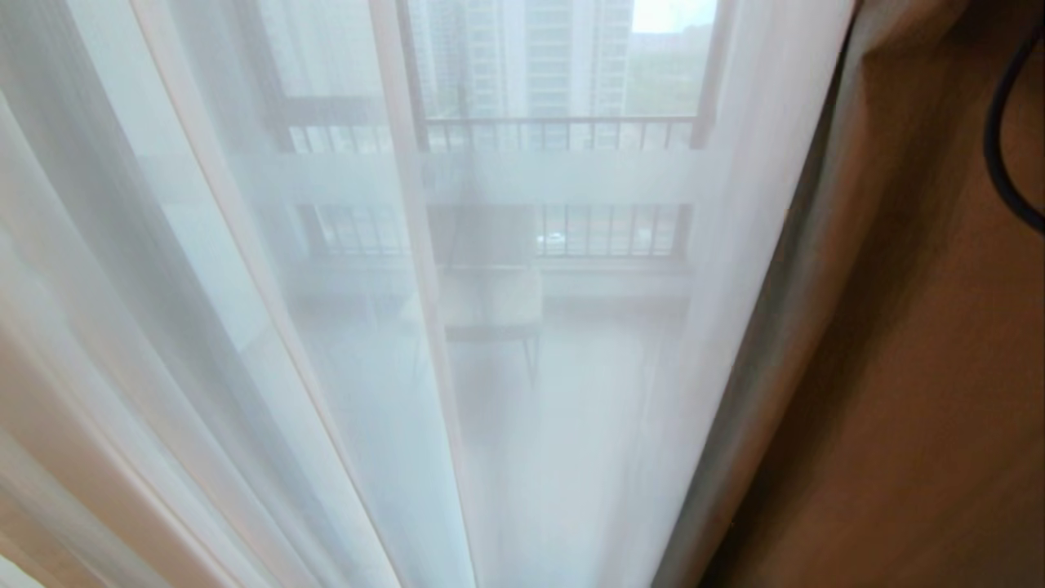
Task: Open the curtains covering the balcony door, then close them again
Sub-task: Close the outer curtains on both sides
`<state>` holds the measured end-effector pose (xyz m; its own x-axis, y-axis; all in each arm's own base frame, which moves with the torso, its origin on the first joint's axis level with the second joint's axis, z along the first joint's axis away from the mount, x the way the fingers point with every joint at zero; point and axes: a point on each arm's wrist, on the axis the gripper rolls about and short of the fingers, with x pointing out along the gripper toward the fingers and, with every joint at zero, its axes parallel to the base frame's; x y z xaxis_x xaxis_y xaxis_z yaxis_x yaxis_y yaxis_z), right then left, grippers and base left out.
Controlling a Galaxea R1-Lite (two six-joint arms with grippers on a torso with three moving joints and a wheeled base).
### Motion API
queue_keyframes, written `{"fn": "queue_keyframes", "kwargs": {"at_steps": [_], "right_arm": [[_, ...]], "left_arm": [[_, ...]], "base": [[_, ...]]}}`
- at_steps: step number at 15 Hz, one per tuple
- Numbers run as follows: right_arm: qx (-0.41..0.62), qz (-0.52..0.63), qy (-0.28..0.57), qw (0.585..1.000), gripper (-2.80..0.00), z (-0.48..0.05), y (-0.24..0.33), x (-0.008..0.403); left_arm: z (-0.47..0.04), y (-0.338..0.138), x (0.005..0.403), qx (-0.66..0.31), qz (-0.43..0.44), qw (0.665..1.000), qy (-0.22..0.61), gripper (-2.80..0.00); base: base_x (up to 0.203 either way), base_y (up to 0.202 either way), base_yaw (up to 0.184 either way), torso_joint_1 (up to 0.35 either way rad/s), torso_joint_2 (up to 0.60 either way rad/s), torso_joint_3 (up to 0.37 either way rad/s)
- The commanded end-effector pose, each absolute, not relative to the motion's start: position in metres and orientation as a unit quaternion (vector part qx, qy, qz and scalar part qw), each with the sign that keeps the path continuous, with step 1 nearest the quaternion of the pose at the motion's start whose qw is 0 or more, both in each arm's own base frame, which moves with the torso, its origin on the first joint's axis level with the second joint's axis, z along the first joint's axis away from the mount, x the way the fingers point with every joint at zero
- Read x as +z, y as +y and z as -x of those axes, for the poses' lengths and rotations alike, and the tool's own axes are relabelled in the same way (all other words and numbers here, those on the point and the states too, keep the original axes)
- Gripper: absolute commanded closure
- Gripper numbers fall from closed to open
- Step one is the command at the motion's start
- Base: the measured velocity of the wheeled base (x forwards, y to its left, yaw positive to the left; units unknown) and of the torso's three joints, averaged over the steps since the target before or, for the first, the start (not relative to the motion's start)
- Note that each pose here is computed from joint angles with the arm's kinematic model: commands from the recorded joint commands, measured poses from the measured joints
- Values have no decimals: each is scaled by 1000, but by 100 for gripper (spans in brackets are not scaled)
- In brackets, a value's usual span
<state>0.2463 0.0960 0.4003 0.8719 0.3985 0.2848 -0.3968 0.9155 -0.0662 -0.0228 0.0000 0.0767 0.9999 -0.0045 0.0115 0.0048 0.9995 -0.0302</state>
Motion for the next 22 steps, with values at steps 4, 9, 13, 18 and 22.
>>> {"fn": "queue_keyframes", "kwargs": {"at_steps": [4, 9, 13, 18, 22], "right_arm": [[219, 2, -130, 967, 0, -259, 117, 391], [218, 1, -132, 967, 0, -258, 116, 393], [195, -6, -145, 970, 0, -245, 109, 402], [151, -20, -170, 974, 0, -218, 93, 419], [148, -20, -173, 974, 0, -203, 86, 425]], "left_arm": [[23, 0, 77, -2, 15, 1000, -6, 0], [23, 0, 77, -2, 15, 1000, -6, 0], [23, 0, 77, -2, 15, 1000, -6, 0], [23, 0, 77, -2, 15, 1000, -6, 0], [23, 0, 77, -2, 15, 1000, -6, 0]], "base": [[0, 0, 0, 0, 0, 0], [0, 0, 0, 0, 0, 0], [0, 0, 0, 0, 0, 0], [0, 0, 0, 0, 0, 0], [0, 0, 0, 0, 0, 0]]}}
